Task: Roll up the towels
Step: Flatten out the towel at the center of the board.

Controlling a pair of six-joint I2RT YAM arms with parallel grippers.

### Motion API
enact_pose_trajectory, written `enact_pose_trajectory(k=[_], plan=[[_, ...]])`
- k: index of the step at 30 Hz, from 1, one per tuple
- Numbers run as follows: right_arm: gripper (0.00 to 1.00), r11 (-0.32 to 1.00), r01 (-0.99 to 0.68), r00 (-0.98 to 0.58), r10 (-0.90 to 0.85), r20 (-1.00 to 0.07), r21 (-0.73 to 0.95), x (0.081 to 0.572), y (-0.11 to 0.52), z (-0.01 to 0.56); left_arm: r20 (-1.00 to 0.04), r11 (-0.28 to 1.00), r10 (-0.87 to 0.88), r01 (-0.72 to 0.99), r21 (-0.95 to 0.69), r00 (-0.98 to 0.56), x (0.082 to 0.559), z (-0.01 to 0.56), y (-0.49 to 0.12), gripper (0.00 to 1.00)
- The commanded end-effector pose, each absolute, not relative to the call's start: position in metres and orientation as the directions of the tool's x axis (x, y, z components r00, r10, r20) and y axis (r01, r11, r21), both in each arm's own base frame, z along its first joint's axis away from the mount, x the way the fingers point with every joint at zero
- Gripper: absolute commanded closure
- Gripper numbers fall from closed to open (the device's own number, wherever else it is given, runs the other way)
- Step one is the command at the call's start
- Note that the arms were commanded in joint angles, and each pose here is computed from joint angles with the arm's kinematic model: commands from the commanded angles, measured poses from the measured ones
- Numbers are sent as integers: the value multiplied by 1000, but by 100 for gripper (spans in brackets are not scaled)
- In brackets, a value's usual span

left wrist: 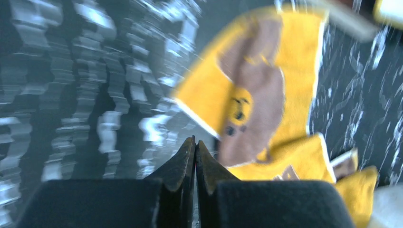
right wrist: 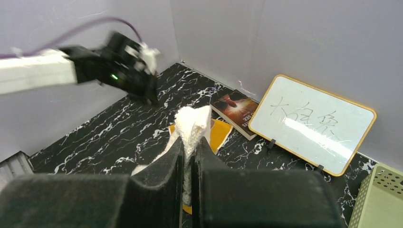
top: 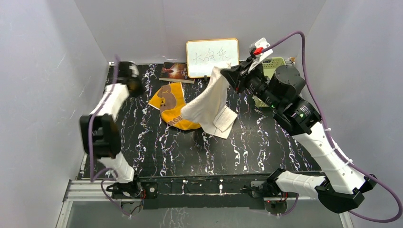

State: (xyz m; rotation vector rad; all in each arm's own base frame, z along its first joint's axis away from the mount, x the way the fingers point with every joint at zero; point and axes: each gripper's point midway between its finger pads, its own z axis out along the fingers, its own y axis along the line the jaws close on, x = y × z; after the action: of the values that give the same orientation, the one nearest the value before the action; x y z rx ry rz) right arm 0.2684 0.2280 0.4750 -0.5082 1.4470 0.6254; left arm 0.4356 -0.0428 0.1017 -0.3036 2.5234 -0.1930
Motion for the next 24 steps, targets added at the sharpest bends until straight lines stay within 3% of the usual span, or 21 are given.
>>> enact_pose_trajectory(k=[1, 3, 6, 7, 8, 9, 11, 13, 14, 16, 24], plan=[[100, 716, -697, 88, 146, -985, 43, 269, 237, 496, -682, 938, -316, -327, -118, -659, 400, 205, 48, 100], [100, 703, -710, 85, 150, -985, 46, 271, 242, 496, -701, 927, -308, -369, -67, -644, 379, 221, 63, 100], [100, 694, -719, 84, 150, -985, 44, 273, 247, 495, -702, 943, -318, -291, -162, -638, 364, 226, 43, 100], [100, 697, -716, 85, 149, -985, 43, 274, 247, 495, -662, 942, -336, -229, -247, -670, 365, 215, 21, 90], [100, 703, -710, 84, 145, -986, 43, 276, 246, 494, -610, 931, -342, -166, -326, -715, 367, 200, -5, 62], [78, 713, -700, 82, 138, -987, 41, 279, 246, 493, -565, 927, -318, -124, -355, -762, 366, 182, -32, 46], [43, 735, -677, 83, 134, -987, 43, 282, 240, 494, -553, 966, -208, -79, -248, -807, 366, 151, -68, 29], [33, 747, -664, 89, 132, -987, 40, 280, 235, 496, -553, 977, -170, -68, -201, -816, 370, 129, -90, 17], [32, 751, -659, 92, 131, -987, 38, 278, 232, 498, -539, 974, -183, -77, -213, -822, 373, 119, -98, 15], [31, 762, -647, 90, 120, -989, 34, 276, 226, 496, -524, 975, -184, -87, -204, -832, 382, 102, -109, 2], [30, 796, -605, 73, 83, -994, 22, 271, 210, 484, -454, 993, -110, -81, -82, -884, 396, 45, -124, 6]])
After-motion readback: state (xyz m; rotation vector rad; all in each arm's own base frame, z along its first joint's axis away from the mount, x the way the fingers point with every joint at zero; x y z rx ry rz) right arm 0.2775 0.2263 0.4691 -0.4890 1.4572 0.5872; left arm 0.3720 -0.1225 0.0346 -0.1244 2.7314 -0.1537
